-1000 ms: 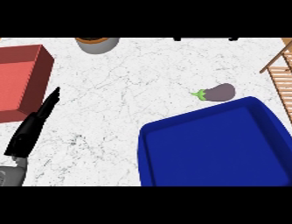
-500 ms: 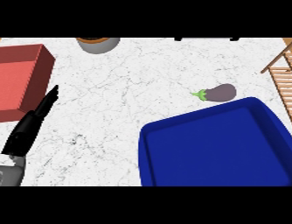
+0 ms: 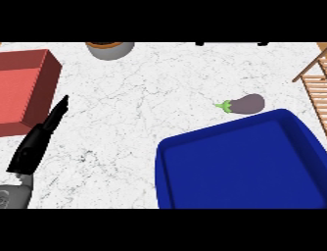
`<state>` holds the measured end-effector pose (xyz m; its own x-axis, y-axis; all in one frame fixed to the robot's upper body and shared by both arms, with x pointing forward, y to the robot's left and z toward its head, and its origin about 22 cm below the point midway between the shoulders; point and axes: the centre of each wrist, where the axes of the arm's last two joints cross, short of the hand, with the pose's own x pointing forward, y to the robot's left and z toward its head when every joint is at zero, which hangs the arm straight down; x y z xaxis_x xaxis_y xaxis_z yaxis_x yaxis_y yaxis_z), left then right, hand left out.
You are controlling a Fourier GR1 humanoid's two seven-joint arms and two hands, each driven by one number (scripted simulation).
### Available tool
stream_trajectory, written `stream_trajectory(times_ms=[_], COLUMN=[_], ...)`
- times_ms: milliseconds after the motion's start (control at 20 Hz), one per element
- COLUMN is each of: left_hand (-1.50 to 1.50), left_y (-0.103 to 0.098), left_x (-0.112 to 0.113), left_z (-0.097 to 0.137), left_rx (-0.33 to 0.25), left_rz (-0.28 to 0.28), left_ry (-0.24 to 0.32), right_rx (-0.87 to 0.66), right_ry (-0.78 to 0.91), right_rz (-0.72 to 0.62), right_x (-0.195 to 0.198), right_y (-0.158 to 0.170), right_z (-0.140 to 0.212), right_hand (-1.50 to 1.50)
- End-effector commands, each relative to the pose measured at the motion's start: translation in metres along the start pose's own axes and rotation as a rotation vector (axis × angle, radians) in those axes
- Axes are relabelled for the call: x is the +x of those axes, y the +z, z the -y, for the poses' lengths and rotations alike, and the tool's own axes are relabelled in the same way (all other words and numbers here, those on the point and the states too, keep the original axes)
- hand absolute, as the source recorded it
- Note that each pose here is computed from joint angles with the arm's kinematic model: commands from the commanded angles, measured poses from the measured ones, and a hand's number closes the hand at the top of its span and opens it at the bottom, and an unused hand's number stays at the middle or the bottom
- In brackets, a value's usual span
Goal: Pick the sweet potato from the tray and place it in the tiered shelf
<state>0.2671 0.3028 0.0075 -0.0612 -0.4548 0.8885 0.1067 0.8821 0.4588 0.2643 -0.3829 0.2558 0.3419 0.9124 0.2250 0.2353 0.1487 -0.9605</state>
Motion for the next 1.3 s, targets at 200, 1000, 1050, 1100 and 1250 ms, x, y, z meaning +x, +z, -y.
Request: stream_trajectory(times_ms=[200,1000,1050,1100,1250], left_hand=[0.00,0.00,0.00,0.00,0.00], left_y=[0.001,0.011,0.002,0.003,0.008], left_x=[-0.008,-0.020,-0.002,-0.020,-0.010], left_z=[-0.003,-0.010,-0.003,0.008,-0.012], left_rx=[0.007,0.001,-0.001,0.006,0.016], left_rz=[-0.002,-0.007,-0.013,-0.021,-0.030], left_ry=[-0.002,0.010,0.001,0.001,0.021], right_rx=[0.009,-0.453,-0.447,-0.450,-0.418], right_ry=[-0.181,-0.581,-0.620,-0.623,-0.675], right_rz=[-0.113,-0.087,-0.160,-0.161,-0.265], right_x=[-0.041,-0.104,-0.104,-0.113,-0.154], right_y=[-0.019,0.030,0.028,0.038,0.055], right_z=[-0.030,0.055,0.059,0.073,0.102], right_hand=[1.50,-1.50,-1.50,-1.50,-1.50])
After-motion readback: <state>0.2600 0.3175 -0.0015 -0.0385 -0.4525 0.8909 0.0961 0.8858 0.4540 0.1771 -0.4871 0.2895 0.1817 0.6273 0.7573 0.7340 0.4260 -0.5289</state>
